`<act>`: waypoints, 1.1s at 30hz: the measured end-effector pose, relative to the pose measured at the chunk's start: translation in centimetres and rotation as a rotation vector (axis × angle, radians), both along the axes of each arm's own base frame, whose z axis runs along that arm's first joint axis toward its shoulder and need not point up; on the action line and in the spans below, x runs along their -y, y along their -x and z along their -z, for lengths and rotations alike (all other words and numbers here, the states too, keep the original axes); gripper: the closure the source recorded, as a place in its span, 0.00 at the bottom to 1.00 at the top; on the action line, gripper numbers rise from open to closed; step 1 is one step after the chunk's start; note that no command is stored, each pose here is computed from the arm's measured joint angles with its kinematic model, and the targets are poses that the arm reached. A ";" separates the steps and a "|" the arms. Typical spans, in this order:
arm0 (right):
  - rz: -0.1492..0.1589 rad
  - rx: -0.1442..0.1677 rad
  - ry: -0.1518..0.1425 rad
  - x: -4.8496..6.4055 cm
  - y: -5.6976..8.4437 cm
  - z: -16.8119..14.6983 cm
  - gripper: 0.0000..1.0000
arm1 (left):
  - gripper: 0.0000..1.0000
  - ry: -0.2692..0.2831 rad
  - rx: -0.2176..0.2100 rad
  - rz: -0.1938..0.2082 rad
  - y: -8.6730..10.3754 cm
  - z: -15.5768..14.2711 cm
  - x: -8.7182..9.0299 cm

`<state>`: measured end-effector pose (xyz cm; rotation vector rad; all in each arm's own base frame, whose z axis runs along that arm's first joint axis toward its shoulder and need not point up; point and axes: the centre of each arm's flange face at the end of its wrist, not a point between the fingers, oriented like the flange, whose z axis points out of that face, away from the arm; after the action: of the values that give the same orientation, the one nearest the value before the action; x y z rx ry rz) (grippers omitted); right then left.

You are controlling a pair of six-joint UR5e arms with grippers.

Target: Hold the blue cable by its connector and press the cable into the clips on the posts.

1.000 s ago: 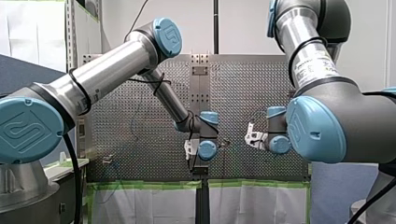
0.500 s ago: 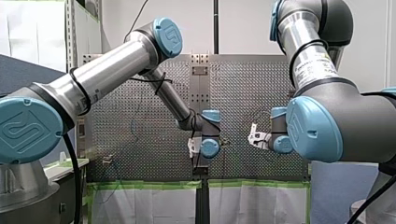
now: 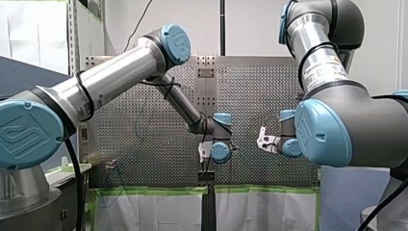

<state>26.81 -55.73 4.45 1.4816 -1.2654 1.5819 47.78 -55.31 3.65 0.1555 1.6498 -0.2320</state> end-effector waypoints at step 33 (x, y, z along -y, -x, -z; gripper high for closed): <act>-0.001 -0.017 0.003 1.8 -0.2 0.5 1.00 | 1.00 -0.013 -0.069 0.046 -2.9 1.9 -1.0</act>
<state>27.05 -57.48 3.96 1.4911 -1.2525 1.5680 50.65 -54.30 1.76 0.1970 1.7175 -0.2640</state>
